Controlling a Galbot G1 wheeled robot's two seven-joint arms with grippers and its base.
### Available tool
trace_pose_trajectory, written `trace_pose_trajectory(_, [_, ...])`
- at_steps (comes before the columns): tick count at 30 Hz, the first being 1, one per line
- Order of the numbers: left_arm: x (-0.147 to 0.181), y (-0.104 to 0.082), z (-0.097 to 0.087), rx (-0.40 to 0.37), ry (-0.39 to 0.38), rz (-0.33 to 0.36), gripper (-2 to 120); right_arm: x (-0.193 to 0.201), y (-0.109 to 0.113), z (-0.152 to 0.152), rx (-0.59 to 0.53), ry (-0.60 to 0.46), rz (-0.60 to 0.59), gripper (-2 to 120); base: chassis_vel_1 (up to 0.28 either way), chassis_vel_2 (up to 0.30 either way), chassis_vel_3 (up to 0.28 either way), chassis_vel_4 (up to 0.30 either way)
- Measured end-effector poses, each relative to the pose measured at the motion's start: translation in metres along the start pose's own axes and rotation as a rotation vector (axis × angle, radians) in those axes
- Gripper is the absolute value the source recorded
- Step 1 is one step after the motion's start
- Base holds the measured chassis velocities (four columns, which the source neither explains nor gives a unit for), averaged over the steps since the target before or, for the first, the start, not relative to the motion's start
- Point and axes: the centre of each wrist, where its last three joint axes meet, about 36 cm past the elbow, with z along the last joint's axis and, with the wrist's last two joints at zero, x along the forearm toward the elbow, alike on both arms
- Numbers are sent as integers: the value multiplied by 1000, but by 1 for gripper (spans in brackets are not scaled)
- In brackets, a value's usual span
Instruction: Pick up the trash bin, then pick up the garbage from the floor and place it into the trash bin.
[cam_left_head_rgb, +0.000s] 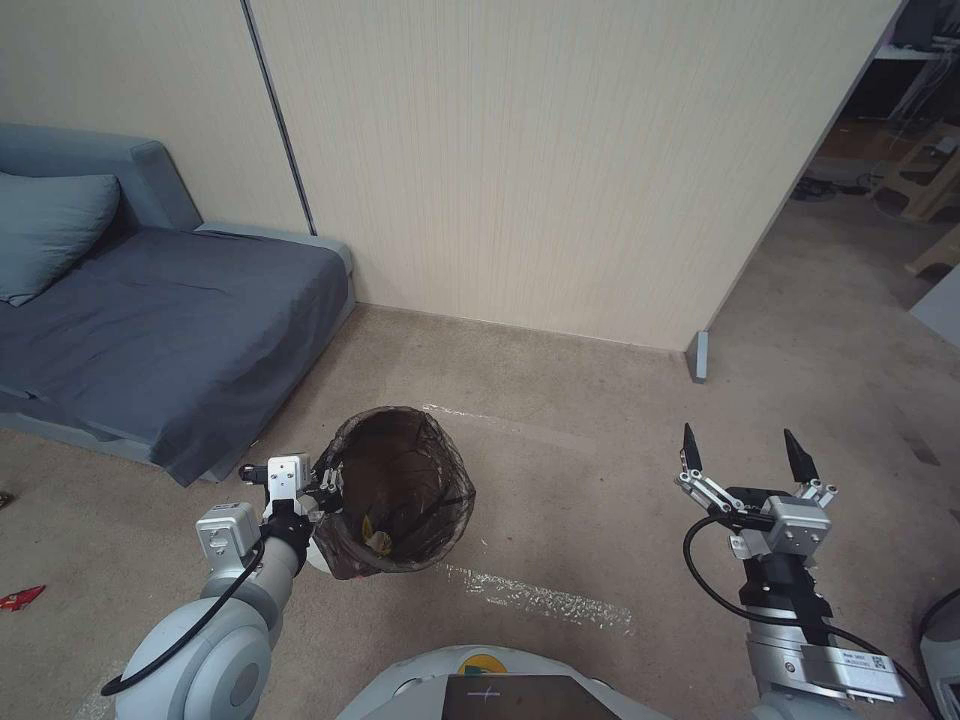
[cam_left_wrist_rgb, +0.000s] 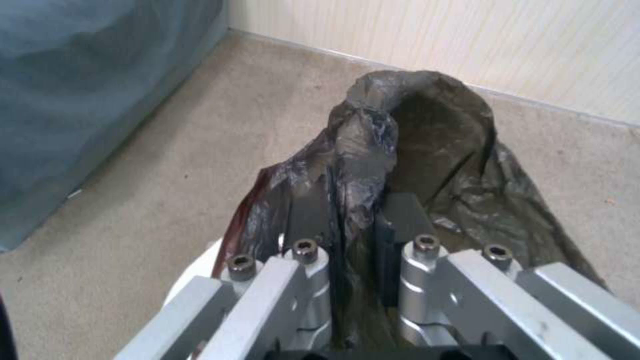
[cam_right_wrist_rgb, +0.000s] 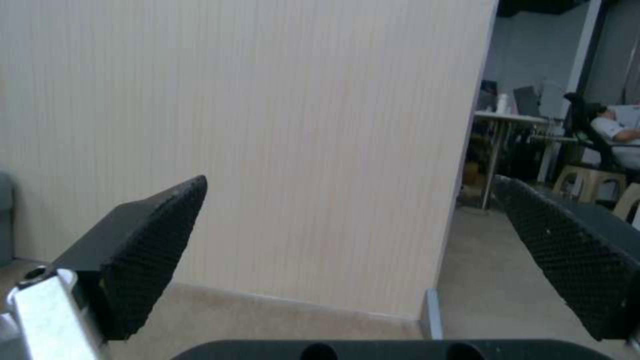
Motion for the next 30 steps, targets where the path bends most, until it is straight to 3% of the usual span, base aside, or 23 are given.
trace_pose_trajectory(13, [0,0,1,3,10,5,8,3,4,0,-7,8,-19,100,0,0,0,0])
trace_pose_trajectory(30, [1,0,2,13,16,4,8,0,4,0,-10,23,-31,100,80,84,88,76])
